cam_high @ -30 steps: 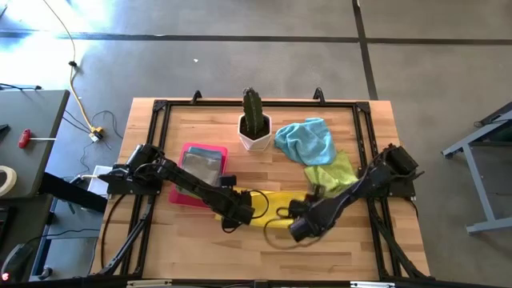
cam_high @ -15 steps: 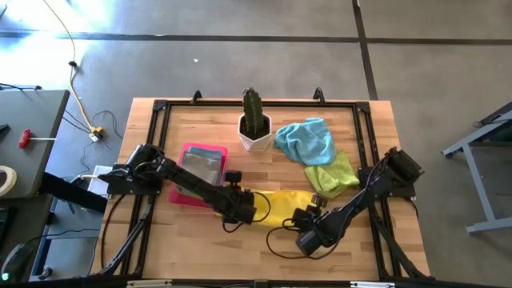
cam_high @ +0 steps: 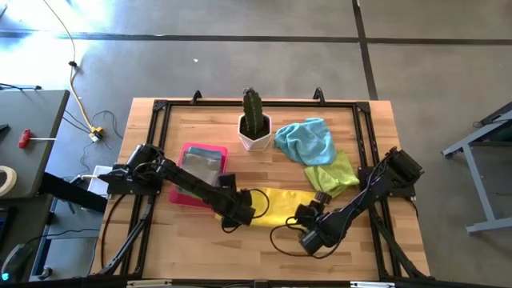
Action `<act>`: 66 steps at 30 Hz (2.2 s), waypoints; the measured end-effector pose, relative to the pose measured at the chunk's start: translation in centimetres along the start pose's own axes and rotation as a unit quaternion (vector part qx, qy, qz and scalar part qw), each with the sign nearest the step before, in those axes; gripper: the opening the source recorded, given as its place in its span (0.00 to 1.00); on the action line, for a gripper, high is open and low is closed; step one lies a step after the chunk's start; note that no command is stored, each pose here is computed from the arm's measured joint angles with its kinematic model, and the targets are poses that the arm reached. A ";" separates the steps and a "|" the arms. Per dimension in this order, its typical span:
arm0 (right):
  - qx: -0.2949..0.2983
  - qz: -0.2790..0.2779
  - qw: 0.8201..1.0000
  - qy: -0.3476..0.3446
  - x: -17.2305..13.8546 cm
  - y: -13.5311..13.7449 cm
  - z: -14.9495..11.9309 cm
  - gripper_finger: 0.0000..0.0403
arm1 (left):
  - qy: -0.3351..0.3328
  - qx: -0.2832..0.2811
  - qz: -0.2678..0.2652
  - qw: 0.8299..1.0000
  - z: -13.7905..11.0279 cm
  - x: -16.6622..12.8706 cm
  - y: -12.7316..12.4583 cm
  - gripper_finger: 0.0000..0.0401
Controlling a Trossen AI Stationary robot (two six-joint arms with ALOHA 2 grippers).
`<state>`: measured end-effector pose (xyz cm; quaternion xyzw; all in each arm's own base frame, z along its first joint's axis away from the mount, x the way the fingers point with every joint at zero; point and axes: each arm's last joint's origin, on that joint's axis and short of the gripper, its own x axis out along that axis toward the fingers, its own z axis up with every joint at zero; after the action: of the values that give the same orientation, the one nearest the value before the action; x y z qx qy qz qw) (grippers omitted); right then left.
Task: Fold microfiber towels
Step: Fold the yellow towel
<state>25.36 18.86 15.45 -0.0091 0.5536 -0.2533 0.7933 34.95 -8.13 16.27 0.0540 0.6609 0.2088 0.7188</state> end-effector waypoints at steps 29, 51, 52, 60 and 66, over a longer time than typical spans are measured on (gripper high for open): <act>0.335 0.153 0.929 0.041 -3.6 -2.8 -7.6 0.48 | -0.055 -0.005 -0.107 0.993 -0.1 2.0 -2.4 0.52; 0.380 0.248 0.891 0.037 -3.1 -1.4 -7.5 0.51 | -0.114 0.007 -0.147 0.982 -1.3 -2.2 -7.8 0.52; 0.376 0.246 0.893 0.036 -3.0 -1.4 -7.5 0.51 | -0.118 0.013 -0.141 0.983 -1.1 -2.5 -7.6 0.52; 0.363 0.209 0.908 0.026 -2.3 -2.2 -6.9 0.51 | -0.126 0.058 -0.124 0.983 -0.4 -2.3 -6.7 0.52; 0.355 0.206 0.912 0.016 -0.5 -2.8 -6.3 0.51 | -0.115 0.038 -0.113 0.986 -0.5 -1.6 -6.2 0.52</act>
<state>18.60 18.25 14.28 0.3911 0.4293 -0.2637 0.7702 35.81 -14.45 15.48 0.0303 0.5831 0.0933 0.8065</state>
